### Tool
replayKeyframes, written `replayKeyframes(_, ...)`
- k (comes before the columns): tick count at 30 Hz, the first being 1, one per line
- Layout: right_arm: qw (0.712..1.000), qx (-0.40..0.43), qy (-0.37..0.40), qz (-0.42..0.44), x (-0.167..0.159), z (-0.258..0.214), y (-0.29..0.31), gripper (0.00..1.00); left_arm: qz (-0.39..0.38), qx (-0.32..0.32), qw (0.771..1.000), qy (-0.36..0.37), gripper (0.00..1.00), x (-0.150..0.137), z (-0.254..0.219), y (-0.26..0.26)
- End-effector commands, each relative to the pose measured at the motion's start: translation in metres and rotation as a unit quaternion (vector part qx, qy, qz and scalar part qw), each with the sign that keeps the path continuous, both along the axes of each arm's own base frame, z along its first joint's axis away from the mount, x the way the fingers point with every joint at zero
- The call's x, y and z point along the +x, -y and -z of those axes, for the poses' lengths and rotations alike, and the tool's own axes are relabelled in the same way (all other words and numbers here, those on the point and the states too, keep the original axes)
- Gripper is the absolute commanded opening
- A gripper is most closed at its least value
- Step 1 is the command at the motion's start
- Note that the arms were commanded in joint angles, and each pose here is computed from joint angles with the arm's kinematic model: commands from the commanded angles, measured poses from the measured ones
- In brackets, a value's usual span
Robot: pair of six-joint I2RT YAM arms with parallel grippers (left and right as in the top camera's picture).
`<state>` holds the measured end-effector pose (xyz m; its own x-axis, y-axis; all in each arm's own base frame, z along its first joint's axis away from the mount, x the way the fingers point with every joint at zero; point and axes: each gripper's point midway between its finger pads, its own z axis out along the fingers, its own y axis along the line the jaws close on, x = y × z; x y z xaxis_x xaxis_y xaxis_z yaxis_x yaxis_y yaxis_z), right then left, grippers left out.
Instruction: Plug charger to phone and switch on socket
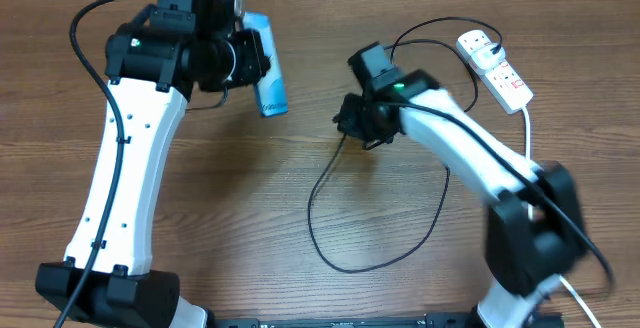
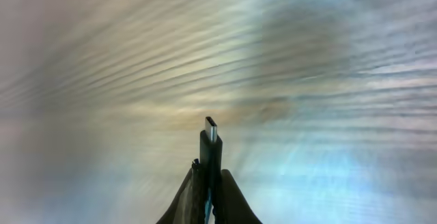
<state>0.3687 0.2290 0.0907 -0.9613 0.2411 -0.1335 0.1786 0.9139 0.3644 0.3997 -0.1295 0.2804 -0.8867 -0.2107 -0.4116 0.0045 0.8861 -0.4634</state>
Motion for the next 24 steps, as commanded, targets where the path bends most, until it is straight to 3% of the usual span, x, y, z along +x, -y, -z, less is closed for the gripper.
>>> replayKeyframes(1, 0.981, 0.080, 0.116, -0.130, -0.017, -0.107, -0.020, 0.04, 0.072, -0.116, 0.990, 0.038, 0.04, -0.001, -0.037, 0.024)
replayKeyframes(5, 0.963, 0.095, 0.151, -0.200, -0.056, -0.148, -0.022, 0.04, 0.117, -0.203, 0.969, 0.078, 0.04, 0.003, -0.071, 0.033)
replayKeyframes(9, 0.944, 0.098, 0.185, -0.254, -0.090, -0.177, -0.028, 0.04, 0.138, -0.249, 0.955, 0.087, 0.04, 0.000, -0.088, 0.036)
replayKeyframes(16, 0.921, 0.119, 0.221, -0.300, -0.116, -0.199, -0.052, 0.04, 0.219, -0.310, 0.921, 0.087, 0.04, -0.025, -0.107, 0.054)
replayKeyframes(20, 0.915, 0.125, 0.229, -0.308, -0.118, -0.202, -0.059, 0.04, 0.235, -0.301, 0.920, 0.093, 0.04, -0.030, -0.103, 0.054)
replayKeyframes(24, 0.914, 0.126, 0.232, -0.309, -0.118, -0.203, -0.060, 0.04, 0.228, -0.263, 0.933, 0.088, 0.04, -0.030, -0.086, 0.048)
